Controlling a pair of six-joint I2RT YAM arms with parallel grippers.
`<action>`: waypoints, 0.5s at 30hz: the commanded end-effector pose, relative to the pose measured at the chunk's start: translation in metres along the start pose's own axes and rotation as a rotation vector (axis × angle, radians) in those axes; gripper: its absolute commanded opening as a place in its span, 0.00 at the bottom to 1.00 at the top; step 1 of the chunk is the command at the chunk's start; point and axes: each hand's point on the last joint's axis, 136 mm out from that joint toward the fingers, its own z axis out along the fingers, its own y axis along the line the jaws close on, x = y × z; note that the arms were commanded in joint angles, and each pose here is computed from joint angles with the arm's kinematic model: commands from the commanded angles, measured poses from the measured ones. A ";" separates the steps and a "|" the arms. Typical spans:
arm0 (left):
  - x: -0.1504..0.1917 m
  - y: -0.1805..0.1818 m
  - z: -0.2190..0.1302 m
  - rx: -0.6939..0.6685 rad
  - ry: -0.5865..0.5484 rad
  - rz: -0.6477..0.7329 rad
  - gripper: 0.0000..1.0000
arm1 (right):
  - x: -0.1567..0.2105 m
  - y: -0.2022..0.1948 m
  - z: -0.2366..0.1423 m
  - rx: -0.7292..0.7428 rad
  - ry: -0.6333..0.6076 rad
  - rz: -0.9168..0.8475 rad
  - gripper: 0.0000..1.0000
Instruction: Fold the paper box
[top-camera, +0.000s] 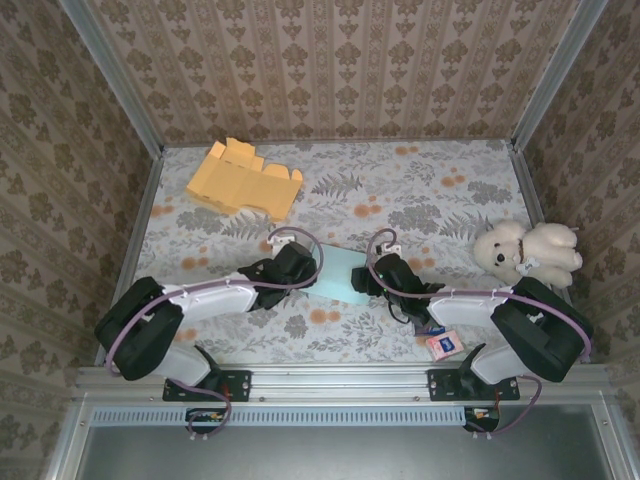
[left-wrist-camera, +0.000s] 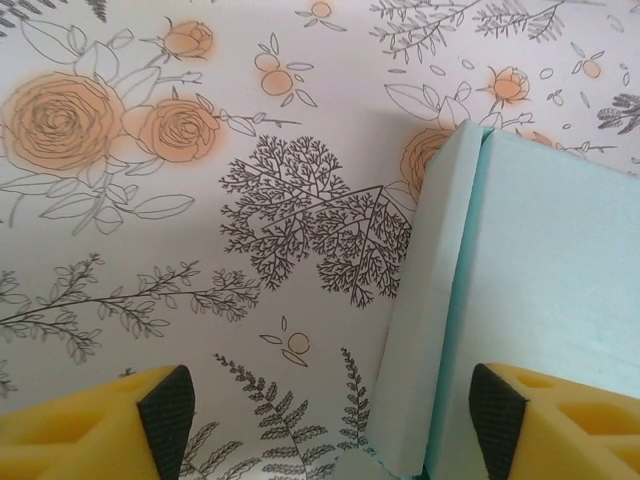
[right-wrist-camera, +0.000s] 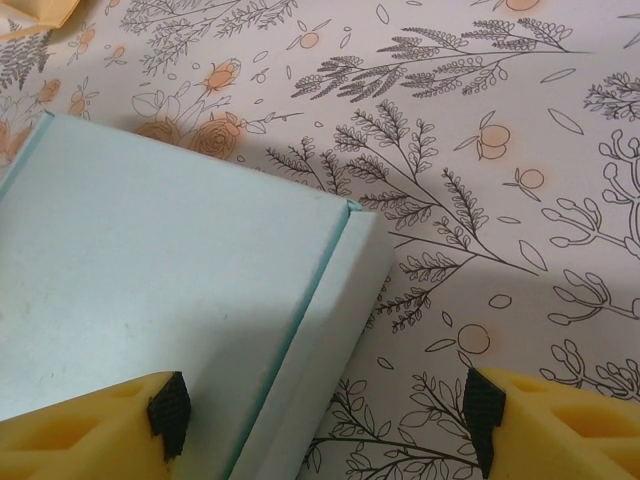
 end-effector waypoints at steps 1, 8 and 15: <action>-0.002 0.013 -0.014 -0.032 -0.005 -0.051 0.84 | 0.005 -0.003 -0.002 -0.001 -0.001 0.037 0.75; 0.007 0.009 -0.025 0.004 0.056 -0.222 1.00 | 0.013 -0.002 0.001 -0.003 0.021 0.017 0.74; 0.009 -0.003 -0.028 -0.023 0.157 -0.419 1.00 | 0.012 -0.001 0.001 -0.006 0.015 0.006 0.74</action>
